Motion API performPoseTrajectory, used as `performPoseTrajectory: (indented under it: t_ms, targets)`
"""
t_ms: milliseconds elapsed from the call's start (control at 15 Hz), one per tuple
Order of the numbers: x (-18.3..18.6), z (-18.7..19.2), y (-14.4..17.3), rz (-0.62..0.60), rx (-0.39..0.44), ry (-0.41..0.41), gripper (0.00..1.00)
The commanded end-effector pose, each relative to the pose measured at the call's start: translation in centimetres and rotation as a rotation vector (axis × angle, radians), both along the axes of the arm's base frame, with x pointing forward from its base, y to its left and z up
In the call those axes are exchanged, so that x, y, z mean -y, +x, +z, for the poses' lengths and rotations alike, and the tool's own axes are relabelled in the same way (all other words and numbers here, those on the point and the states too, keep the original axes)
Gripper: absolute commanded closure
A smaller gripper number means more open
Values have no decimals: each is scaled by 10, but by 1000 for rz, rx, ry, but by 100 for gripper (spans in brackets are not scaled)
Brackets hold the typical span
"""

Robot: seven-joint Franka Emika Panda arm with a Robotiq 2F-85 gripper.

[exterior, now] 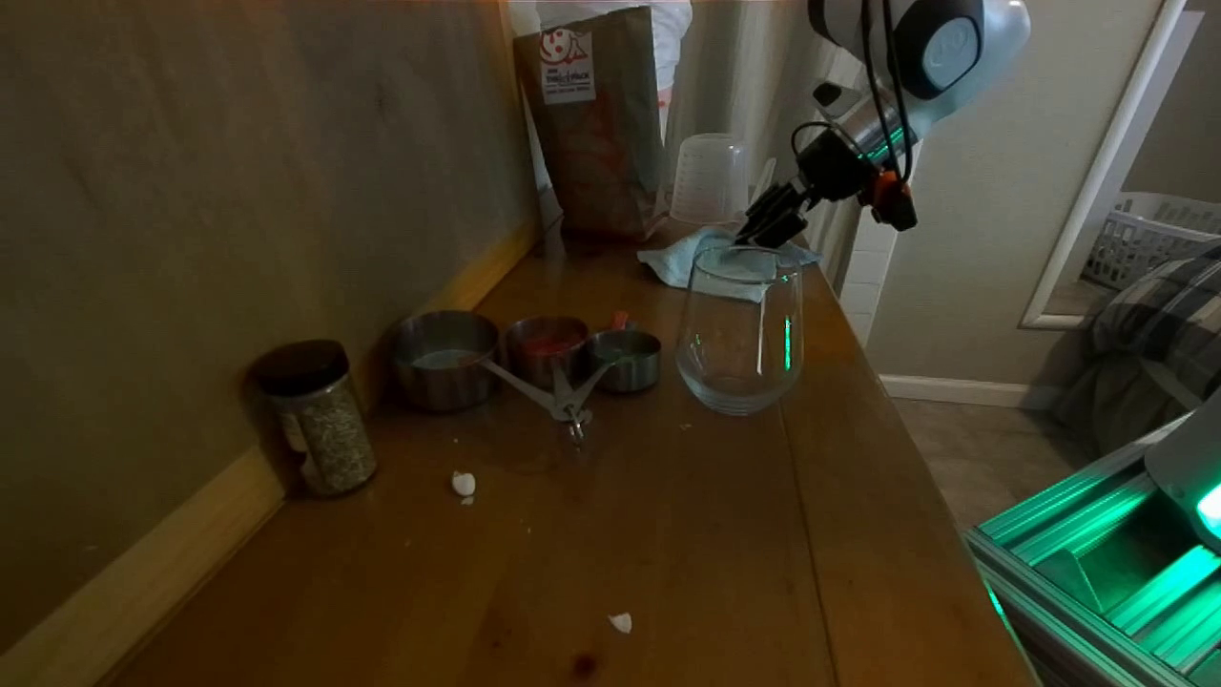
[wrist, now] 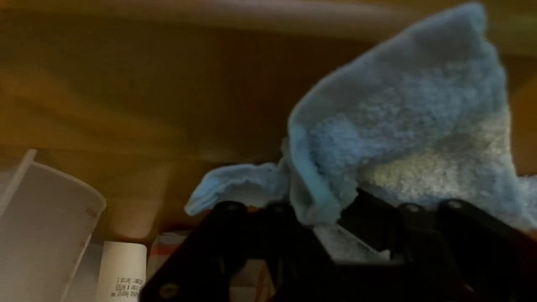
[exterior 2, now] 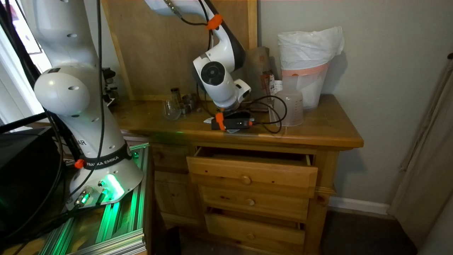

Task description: Open the top right drawer, pick up the light blue towel on the table and put it in the top right drawer

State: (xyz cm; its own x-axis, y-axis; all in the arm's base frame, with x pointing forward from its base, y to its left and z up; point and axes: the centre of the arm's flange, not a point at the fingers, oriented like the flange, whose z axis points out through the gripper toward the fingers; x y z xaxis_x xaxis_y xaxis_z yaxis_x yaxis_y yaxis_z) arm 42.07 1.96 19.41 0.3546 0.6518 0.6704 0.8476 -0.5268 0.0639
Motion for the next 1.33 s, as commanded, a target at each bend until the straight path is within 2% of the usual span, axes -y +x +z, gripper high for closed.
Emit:
performPoseTrajectory:
  t_ms: [0,467,1000,1267]
  targets:
    - [21,20,-31,-38,-52,-71,95]
    - [59,44,-70,-137,-104,-197,95]
    - [54,70,-66,-341,-56,-174,96]
    - [47,89,-64,-377,-45,-205,96]
